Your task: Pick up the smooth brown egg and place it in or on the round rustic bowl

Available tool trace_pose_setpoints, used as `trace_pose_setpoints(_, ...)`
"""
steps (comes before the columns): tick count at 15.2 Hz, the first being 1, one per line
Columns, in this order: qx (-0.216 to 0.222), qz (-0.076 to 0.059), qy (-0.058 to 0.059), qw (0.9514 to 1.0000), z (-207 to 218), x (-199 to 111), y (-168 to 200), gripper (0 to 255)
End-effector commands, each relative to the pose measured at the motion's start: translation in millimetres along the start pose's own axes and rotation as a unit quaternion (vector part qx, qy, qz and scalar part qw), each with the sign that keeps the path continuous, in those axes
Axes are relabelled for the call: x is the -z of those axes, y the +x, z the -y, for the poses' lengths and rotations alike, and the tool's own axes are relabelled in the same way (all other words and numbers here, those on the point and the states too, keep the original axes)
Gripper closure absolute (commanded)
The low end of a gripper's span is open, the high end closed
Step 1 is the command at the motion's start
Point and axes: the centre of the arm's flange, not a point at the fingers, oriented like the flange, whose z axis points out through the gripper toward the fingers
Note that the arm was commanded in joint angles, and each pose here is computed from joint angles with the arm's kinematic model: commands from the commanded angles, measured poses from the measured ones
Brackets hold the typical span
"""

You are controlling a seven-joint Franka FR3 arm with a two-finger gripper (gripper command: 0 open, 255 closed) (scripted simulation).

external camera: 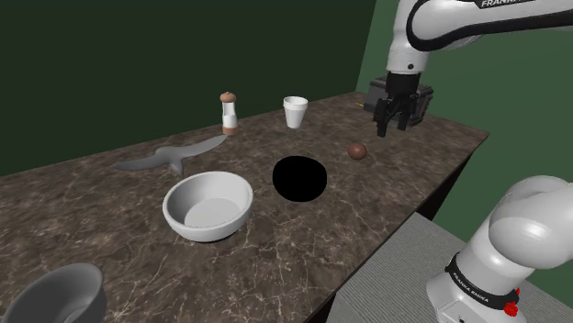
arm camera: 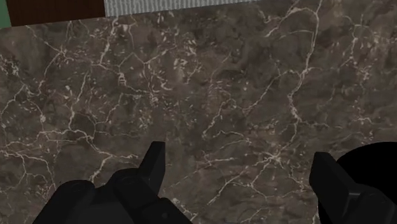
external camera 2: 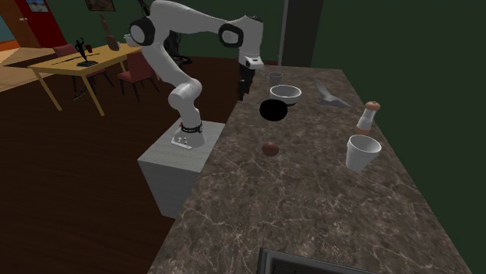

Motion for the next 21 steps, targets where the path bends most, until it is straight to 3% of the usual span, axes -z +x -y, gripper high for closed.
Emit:
trace_pose_setpoints(1, 0.007, -0.002, -0.019, 0.9998, -4.9, -14.9, 19.1, 0)
trace_pose_setpoints(10, 0.035, -0.01, -0.101, 0.9942, -21.1, -80.4, 108.0, 0)
trace_pose_setpoints(19, 0.063, -0.017, -0.183, 0.981, -42.7, -141.3, 198.9, 0)
trace_pose_setpoints(21, 0.066, -0.018, -0.189, 0.9796, -46.5, -150.8, 206.3, 0)
